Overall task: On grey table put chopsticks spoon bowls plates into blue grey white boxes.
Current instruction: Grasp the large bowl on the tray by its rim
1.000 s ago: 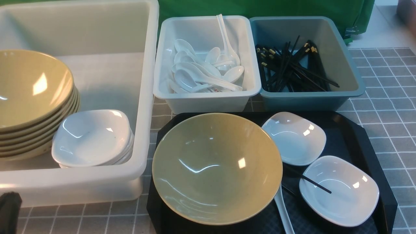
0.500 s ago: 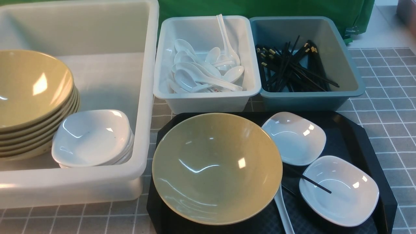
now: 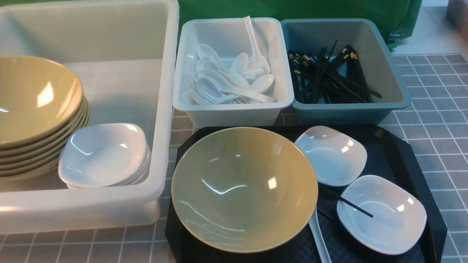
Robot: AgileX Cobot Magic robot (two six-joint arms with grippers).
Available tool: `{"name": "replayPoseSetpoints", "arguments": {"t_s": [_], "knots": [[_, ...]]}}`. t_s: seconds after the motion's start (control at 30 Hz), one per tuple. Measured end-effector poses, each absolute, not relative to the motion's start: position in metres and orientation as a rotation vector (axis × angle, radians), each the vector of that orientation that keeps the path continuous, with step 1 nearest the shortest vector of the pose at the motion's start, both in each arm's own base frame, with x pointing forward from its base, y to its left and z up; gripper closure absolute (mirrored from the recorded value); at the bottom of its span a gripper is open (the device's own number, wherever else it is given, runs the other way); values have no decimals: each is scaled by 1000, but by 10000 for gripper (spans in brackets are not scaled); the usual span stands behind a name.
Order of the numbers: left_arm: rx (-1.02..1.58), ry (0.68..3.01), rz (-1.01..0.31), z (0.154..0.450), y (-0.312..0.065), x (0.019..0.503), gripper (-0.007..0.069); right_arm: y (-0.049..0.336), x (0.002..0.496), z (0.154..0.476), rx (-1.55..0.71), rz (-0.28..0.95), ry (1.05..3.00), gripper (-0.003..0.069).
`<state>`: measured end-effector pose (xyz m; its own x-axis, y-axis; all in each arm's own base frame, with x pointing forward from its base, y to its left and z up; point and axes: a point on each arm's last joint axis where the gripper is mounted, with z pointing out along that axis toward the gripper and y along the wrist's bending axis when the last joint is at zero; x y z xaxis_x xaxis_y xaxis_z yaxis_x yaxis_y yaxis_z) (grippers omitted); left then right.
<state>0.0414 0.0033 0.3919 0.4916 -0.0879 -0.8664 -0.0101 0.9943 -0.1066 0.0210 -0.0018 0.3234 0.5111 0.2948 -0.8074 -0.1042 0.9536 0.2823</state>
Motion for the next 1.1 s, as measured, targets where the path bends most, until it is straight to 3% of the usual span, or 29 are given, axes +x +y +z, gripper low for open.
{"name": "replayPoseSetpoints", "arguments": {"t_s": [0.17, 0.37, 0.57, 0.77, 0.93, 1.03, 1.1], "knots": [[-114, 1305, -45, 394, 6, 92, 636, -1, 18, 353, 211, 182, 1277, 623], [-62, 1713, -151, 405, -7, 154, 636, 0, 38, 336, 43, -18, 1733, 623], [287, 2071, -305, 405, -58, 204, 636, 10, 56, 303, -170, 53, 2031, 623], [529, 2210, -476, 388, -119, 245, 631, 22, 63, 272, -399, 122, 2087, 623], [817, 2274, -398, 370, -167, 263, 585, 22, 68, 255, -409, 111, 2077, 623], [1000, 2304, -274, 356, -190, 269, 507, 22, 70, 253, -416, 110, 2056, 623], [1107, 2314, -153, 342, -202, 278, 416, 23, 70, 253, -421, 114, 2041, 623]]}}
